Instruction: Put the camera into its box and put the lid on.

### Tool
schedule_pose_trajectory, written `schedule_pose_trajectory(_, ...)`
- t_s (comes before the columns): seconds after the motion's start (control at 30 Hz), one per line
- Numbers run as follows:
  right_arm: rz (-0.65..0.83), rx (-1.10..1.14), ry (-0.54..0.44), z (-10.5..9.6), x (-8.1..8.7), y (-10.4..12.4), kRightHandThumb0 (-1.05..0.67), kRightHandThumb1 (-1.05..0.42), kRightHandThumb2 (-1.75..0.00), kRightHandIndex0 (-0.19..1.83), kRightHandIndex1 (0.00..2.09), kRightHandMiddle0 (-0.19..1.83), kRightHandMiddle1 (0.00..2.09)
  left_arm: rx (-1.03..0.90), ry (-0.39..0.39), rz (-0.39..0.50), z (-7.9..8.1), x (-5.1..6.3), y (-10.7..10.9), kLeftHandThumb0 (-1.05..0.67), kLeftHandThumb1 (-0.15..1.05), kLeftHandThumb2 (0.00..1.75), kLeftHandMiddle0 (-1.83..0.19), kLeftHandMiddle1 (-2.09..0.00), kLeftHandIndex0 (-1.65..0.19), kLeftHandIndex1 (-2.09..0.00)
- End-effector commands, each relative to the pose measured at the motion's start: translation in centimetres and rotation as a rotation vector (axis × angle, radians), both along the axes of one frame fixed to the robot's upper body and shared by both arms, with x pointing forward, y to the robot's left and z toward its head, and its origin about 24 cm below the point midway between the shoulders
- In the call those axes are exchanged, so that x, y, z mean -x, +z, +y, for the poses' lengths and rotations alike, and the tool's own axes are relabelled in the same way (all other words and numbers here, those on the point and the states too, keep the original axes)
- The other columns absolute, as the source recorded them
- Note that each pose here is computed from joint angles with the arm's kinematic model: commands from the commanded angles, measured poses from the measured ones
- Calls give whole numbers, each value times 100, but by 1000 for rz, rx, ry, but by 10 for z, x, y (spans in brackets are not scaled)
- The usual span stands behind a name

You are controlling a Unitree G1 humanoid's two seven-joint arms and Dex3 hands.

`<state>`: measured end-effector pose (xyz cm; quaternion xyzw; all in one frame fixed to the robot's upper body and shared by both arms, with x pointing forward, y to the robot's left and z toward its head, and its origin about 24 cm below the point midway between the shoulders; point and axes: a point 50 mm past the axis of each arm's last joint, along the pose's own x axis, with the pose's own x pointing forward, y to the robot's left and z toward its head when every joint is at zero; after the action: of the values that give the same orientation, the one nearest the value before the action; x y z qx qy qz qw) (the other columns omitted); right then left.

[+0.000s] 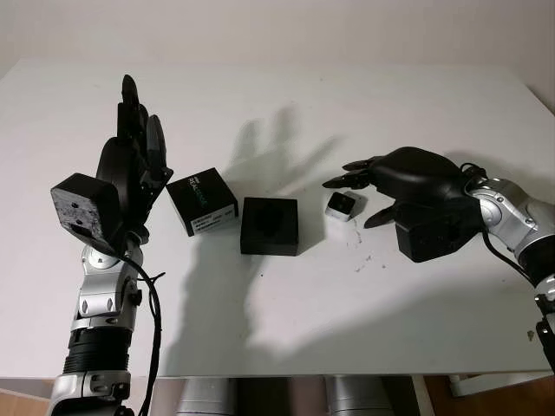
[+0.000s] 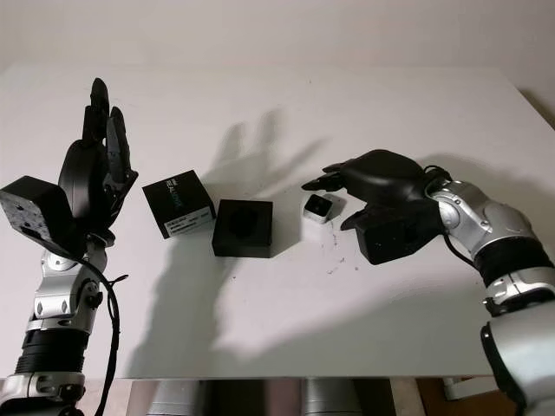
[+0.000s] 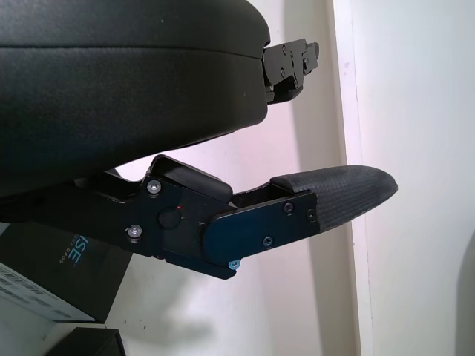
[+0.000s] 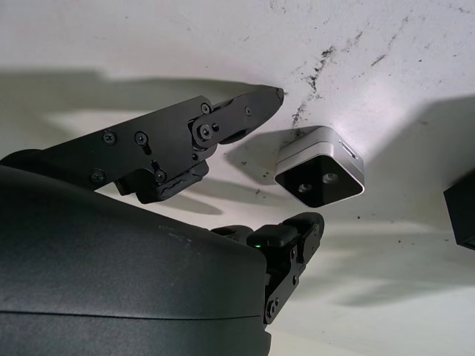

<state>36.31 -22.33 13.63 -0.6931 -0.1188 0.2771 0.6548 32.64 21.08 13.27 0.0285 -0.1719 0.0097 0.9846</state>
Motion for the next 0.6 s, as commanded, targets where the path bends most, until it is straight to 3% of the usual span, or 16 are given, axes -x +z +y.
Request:
schedule_pose_trajectory(0.0,-29,-4,7,0,-2,7,-37,-90,-5,33,5,44,6,-2,3,-15,1,1,2,-77,105,69,19,0,19,0)
schedule_pose_trajectory(0.57,-63,-58,44,11,-5,5,-35,-92,-6,35,6,48,7,6,12,-11,0,2,1,-77,105,69,19,0,19,0)
